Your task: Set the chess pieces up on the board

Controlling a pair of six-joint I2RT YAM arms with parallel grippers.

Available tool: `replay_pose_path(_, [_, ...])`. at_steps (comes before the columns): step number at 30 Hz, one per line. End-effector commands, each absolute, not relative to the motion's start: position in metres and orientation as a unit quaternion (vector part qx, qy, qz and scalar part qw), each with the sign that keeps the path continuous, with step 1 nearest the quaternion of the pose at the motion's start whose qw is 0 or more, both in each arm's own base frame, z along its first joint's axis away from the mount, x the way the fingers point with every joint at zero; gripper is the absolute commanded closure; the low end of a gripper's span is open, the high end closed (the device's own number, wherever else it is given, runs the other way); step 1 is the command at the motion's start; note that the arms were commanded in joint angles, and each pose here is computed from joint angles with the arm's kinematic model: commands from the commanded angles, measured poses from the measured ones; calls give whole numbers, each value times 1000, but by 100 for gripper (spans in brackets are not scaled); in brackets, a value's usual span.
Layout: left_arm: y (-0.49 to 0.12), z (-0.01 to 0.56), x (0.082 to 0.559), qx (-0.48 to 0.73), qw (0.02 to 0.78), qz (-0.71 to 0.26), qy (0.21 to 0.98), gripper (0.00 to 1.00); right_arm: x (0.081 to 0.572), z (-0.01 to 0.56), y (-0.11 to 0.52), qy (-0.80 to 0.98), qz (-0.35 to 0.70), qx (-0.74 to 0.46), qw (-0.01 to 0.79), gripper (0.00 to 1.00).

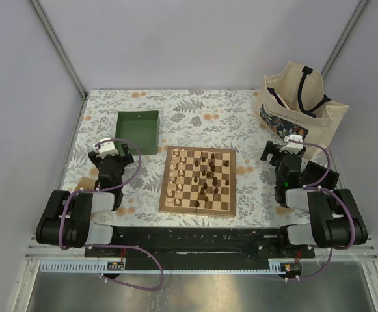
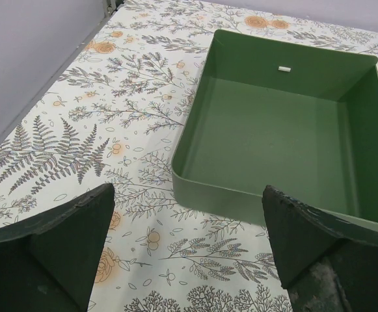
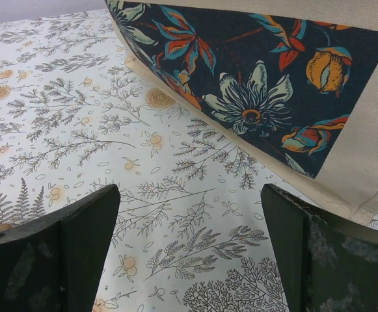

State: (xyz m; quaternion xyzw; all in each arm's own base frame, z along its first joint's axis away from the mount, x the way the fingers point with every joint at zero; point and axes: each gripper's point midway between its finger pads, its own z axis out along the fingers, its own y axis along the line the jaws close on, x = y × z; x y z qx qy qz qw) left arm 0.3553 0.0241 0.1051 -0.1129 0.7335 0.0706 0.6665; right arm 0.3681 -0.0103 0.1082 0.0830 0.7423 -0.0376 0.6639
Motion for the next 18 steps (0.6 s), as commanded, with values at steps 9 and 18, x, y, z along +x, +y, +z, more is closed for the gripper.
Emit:
replay_pose_path(9, [24, 128, 365, -124, 694, 66, 706, 1, 365, 158, -21, 753, -46, 137, 642, 0])
replay_pose_path(18, [40, 164, 369, -192, 630, 97, 746, 1, 336, 183, 2, 756, 51, 180, 627, 0])
